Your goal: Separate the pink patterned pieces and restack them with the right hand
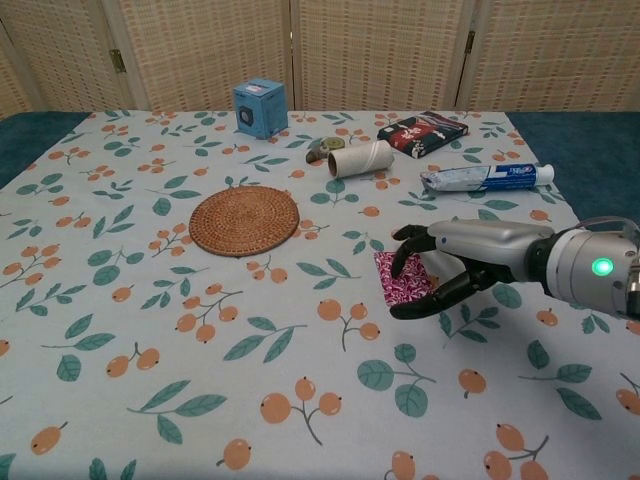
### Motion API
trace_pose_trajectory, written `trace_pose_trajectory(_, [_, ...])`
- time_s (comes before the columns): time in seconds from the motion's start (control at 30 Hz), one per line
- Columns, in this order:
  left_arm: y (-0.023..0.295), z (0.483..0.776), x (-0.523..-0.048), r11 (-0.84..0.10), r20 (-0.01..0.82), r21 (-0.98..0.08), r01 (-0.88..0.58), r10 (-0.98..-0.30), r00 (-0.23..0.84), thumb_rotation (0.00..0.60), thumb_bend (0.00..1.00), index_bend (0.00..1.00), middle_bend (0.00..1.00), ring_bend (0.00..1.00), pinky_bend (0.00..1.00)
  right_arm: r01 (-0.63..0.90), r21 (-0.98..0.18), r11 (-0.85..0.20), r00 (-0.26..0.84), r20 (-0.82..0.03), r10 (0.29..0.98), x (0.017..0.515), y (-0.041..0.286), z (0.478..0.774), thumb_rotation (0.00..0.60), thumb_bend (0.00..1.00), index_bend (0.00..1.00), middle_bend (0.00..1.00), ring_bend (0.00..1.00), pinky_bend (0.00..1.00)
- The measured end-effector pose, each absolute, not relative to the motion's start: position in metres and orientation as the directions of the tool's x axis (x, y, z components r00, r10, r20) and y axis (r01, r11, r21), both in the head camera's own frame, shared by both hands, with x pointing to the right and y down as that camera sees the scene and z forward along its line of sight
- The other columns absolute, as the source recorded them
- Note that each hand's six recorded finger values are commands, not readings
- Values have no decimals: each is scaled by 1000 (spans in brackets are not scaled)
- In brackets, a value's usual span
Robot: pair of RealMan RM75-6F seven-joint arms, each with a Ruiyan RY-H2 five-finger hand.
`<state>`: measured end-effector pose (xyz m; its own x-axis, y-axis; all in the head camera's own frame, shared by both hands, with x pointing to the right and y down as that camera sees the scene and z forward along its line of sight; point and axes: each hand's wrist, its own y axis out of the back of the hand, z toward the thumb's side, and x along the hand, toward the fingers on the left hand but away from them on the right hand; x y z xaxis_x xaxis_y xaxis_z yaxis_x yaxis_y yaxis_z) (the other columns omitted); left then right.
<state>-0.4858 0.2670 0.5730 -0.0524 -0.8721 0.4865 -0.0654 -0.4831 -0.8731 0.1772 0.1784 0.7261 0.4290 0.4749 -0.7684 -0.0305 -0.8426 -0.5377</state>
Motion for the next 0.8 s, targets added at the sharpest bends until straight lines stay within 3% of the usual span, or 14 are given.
trace_pose_trajectory(0.33, [268, 575, -486, -490, 493, -870, -62, -868, -56, 600, 170, 104, 4, 77, 0, -52, -538, -841, 402, -782, 476, 190, 180, 728, 237, 210, 238, 0, 0, 0])
trace_pose_trajectory(0.8, [268, 577, -484, -496, 499, -866, -59, -865, -57, 600, 169, 105, 4, 77, 0, -39, -549, -835, 298, -804, 515, 246, 178, 723, 236, 210, 237, 0, 0, 0])
